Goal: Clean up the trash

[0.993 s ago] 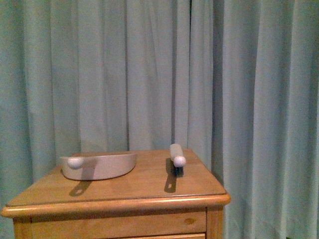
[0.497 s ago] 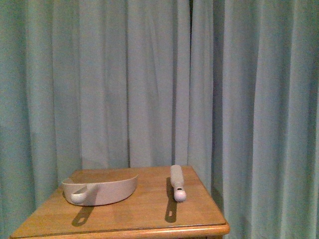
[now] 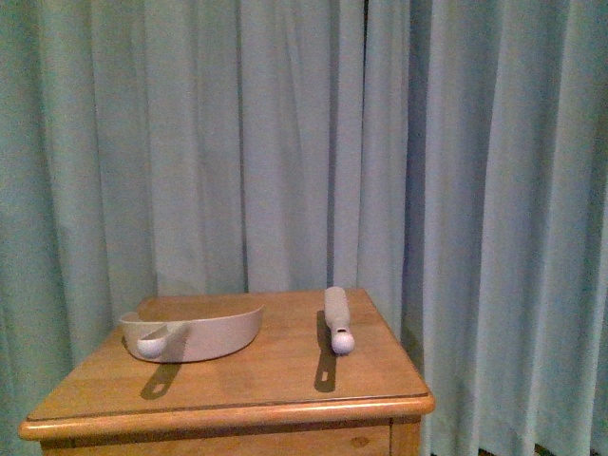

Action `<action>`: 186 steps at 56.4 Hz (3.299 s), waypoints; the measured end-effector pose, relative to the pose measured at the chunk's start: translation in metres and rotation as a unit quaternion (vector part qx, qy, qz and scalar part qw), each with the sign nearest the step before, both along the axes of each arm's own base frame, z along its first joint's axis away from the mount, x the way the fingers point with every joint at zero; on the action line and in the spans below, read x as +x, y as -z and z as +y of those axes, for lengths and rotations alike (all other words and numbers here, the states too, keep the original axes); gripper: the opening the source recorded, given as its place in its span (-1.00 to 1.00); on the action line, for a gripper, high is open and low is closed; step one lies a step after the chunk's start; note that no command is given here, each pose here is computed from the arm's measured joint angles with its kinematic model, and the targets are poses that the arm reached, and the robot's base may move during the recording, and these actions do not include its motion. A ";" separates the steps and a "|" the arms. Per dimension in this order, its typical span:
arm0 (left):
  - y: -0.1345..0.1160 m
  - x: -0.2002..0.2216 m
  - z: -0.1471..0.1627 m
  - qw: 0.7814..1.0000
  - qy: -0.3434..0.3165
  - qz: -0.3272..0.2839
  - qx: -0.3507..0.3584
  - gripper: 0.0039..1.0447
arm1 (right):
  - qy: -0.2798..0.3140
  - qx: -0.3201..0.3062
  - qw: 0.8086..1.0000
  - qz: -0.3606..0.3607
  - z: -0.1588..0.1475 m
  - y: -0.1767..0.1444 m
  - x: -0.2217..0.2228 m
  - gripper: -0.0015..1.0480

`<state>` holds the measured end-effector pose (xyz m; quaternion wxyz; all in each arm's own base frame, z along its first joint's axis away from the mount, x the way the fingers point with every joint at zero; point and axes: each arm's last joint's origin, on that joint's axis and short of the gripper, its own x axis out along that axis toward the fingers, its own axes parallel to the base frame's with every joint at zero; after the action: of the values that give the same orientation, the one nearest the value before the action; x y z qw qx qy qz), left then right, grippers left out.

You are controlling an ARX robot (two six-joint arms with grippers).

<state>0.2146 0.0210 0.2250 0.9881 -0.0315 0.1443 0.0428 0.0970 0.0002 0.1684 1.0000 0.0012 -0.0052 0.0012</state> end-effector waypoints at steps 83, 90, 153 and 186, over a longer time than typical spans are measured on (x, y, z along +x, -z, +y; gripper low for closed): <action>-0.026 0.267 -0.104 0.969 0.039 0.231 0.072 0.86 | 0.000 0.000 1.000 0.000 0.000 0.000 0.000 0.86; -0.026 0.267 -0.107 0.970 0.037 0.231 0.068 0.86 | 0.000 0.000 1.000 0.000 0.000 0.000 0.000 0.86; 0.021 0.286 -0.121 0.960 0.044 0.261 0.091 0.86 | 0.000 0.000 1.000 0.000 0.000 0.000 0.000 0.86; 0.026 0.289 -0.118 0.958 0.040 0.262 0.108 0.23 | 0.000 0.000 1.000 0.000 0.000 0.000 0.000 0.86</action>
<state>0.5035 -0.0971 0.1986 0.9142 0.0932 0.3937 0.0247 0.0970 0.0002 0.1684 1.0000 0.0012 -0.0052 0.0012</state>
